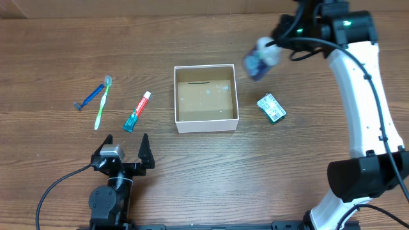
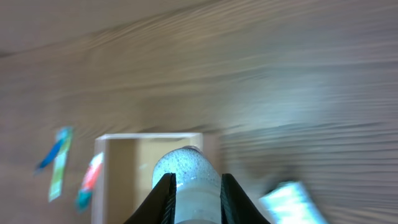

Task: Pack container
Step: 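Lift the soap bottle with the right gripper and carry it over the box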

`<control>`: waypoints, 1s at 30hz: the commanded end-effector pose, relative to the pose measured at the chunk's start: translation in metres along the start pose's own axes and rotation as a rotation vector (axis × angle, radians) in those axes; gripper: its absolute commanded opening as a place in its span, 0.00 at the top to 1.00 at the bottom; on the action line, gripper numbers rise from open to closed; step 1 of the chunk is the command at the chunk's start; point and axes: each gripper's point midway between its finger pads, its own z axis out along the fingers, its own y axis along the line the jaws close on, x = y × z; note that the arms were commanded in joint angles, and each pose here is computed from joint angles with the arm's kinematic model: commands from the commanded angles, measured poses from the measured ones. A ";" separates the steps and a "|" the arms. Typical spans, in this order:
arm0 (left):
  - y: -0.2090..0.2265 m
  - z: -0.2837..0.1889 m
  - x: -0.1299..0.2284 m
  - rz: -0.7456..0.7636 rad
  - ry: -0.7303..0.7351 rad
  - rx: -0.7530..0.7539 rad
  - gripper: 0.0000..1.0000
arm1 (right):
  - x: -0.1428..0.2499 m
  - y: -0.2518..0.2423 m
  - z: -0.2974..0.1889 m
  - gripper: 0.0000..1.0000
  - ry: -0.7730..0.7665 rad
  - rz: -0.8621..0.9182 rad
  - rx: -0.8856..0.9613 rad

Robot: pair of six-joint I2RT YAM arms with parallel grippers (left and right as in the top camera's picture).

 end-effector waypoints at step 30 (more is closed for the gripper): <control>0.000 0.000 -0.001 0.019 -0.006 0.002 0.00 | 0.056 0.132 0.105 0.95 -0.204 0.016 0.234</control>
